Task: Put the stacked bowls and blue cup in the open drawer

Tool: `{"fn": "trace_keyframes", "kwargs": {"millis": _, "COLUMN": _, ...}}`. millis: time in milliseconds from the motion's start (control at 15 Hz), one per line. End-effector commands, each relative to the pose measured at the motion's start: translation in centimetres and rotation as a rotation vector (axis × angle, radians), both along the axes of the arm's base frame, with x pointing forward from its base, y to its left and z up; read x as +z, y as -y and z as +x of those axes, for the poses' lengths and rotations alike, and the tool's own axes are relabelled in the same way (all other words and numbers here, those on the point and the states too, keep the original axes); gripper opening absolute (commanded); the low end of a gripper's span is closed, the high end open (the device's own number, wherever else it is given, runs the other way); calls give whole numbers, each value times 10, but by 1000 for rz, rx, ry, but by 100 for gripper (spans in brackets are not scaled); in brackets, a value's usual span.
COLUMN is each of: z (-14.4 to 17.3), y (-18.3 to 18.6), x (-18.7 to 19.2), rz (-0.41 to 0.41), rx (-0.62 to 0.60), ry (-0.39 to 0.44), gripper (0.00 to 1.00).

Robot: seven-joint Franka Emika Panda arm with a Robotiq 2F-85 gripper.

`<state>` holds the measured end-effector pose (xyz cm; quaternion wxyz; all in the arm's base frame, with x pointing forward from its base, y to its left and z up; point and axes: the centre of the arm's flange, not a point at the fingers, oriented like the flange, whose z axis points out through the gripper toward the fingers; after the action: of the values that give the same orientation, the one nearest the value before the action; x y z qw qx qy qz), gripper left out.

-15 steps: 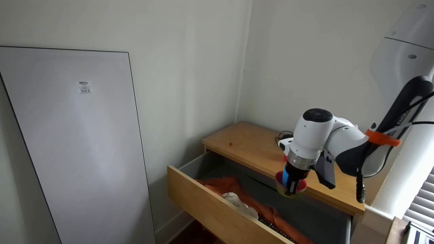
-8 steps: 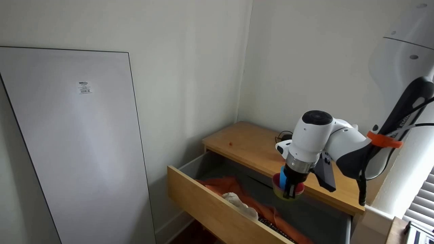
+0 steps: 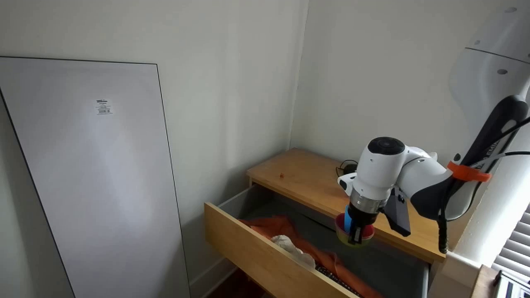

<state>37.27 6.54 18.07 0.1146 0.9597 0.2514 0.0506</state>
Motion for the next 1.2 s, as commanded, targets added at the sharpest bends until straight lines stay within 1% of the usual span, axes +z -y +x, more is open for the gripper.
{"fn": "trace_keyframes", "kwargs": {"millis": 0, "z": -15, "y": 6, "x": -36, "rz": -47, "rx": -68, "ry": -35, "gripper": 1}}
{"fn": "trace_keyframes", "kwargs": {"millis": 67, "z": -18, "y": 8, "x": -46, "rz": -57, "rx": -77, "ry": -42, "gripper": 1}}
{"fn": "trace_keyframes", "kwargs": {"millis": 200, "z": -25, "y": 7, "x": -62, "rz": -47, "rx": -75, "ry": -57, "gripper": 1}}
{"fn": "trace_keyframes", "kwargs": {"millis": 467, "z": -44, "y": -6, "x": -93, "rz": -21, "rx": 24, "ry": -112, "gripper": 1}}
{"fn": "trace_keyframes", "kwargs": {"millis": 600, "z": -47, "y": -12, "x": -109, "rz": -4, "rx": 78, "ry": -117, "gripper": 1}}
{"fn": "trace_keyframes", "kwargs": {"millis": 733, "z": -45, "y": -17, "x": -122, "rz": 4, "rx": 152, "ry": -110, "gripper": 1}}
{"fn": "trace_keyframes", "kwargs": {"millis": 933, "z": -37, "y": -16, "x": -141, "rz": -18, "rx": 271, "ry": -88, "gripper": 1}}
{"fn": "trace_keyframes", "kwargs": {"millis": 1133, "z": -35, "y": -15, "x": -160, "rz": -35, "rx": 336, "ry": -98, "gripper": 1}}
